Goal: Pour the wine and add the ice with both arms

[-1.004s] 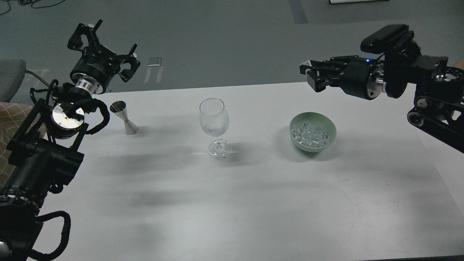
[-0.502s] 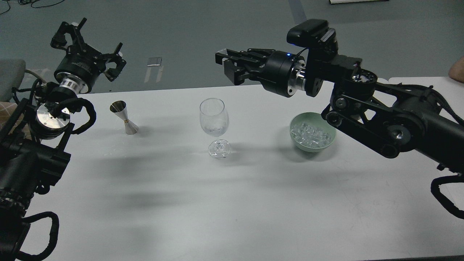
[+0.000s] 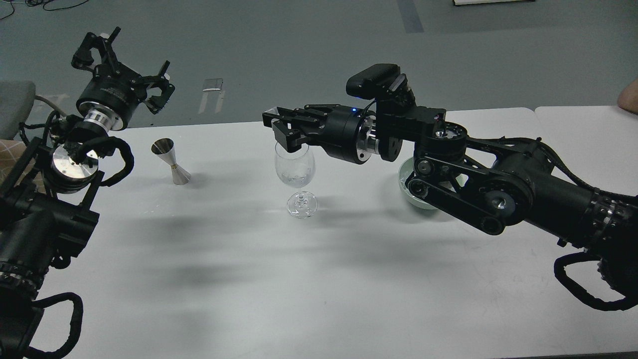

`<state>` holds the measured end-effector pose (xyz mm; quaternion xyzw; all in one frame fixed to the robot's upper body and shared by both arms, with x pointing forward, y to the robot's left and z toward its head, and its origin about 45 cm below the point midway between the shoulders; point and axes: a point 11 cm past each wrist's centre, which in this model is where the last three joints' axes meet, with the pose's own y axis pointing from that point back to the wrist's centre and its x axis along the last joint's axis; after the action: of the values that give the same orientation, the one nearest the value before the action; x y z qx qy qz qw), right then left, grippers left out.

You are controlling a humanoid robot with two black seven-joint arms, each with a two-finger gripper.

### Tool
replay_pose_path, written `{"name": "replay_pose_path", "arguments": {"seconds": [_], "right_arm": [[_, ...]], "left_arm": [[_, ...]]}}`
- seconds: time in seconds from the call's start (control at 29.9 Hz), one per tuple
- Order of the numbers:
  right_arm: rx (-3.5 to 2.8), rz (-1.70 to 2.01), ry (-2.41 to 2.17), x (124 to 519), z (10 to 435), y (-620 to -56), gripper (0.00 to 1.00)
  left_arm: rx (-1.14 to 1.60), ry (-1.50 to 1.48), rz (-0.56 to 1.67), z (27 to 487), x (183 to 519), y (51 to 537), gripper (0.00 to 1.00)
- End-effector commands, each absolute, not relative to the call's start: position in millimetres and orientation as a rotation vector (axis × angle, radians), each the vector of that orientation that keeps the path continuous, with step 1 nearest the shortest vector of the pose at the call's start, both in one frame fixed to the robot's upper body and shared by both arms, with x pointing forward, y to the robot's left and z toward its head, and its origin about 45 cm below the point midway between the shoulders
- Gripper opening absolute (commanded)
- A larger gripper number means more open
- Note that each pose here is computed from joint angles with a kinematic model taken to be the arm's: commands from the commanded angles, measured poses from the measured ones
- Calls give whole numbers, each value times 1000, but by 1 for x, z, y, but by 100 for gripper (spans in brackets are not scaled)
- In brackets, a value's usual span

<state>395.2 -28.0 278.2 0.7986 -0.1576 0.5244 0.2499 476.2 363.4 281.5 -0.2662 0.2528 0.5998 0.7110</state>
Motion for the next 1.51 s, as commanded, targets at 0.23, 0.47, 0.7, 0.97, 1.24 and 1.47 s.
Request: {"name": "replay_pose_path", "arguments": {"seconds": [0.23, 0.47, 0.7, 0.97, 1.24, 1.47], "right_arm": [[2167, 1425, -428, 396, 276, -30, 5], [2148, 1418, -439, 401, 276, -39, 10], [2137, 1415, -446, 403, 276, -45, 19], [2142, 1410, -447, 403, 275, -45, 38], [2142, 1411, -449, 403, 276, -46, 42], [2185, 1417, -601, 415, 304, -49, 92]], "left_arm": [[-590, 561, 1331, 281, 476, 363, 97], [-586, 564, 1335, 279, 475, 365, 97], [-588, 569, 1331, 277, 475, 362, 97], [-588, 569, 1331, 277, 475, 362, 97], [-587, 565, 1335, 279, 475, 364, 97], [-588, 565, 1335, 279, 476, 364, 97]]}}
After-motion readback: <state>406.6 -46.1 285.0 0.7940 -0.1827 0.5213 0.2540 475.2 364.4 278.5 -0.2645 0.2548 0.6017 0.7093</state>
